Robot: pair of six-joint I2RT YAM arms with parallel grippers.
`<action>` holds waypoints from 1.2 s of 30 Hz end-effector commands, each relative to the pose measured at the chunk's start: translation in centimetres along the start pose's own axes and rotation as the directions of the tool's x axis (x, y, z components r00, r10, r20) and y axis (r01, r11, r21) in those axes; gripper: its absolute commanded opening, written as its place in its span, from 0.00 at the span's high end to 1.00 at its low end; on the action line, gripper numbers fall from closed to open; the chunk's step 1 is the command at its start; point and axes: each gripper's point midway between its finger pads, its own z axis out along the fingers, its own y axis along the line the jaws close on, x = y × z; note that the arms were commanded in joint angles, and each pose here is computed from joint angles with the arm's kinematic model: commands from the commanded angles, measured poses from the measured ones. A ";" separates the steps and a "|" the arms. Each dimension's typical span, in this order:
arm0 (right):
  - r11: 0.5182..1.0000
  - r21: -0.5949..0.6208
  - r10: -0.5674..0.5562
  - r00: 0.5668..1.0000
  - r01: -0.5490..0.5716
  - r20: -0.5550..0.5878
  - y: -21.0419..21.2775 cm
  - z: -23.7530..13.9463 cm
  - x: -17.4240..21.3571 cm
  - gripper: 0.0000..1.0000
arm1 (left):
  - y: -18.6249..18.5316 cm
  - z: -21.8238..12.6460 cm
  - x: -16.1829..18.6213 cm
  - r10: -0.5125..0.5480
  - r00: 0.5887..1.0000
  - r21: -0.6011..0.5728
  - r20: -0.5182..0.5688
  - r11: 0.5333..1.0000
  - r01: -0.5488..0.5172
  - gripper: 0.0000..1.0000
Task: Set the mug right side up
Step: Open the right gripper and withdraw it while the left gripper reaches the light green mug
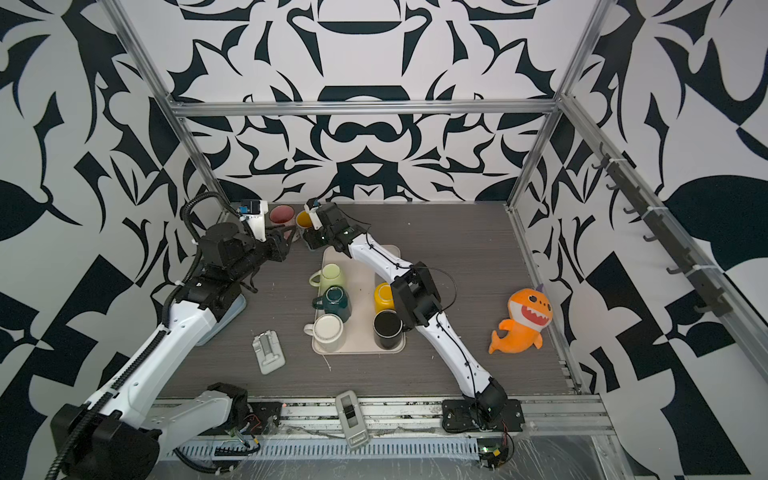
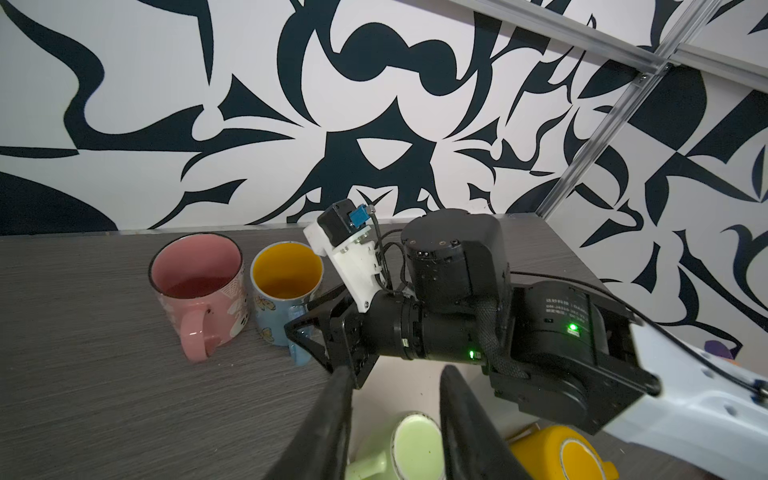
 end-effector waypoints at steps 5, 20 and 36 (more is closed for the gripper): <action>1.000 -0.025 0.008 0.995 -0.005 0.095 2.1 -3.6 -4.4 0.53 | -0.1 -1.3 -1.0 -0.020 0.999 -0.006 0.035 1.000 0.020 0.62; 0.998 0.054 0.026 0.988 -0.035 0.149 3.1 -14.7 -6.1 0.46 | 3.9 -4.4 3.5 -0.621 0.783 -0.316 0.020 0.740 0.594 0.45; 0.938 0.282 0.161 0.973 -0.203 0.165 -2.4 -28.2 -0.4 0.42 | 5.4 2.0 12.7 -0.980 0.149 -0.328 0.129 0.100 0.939 0.27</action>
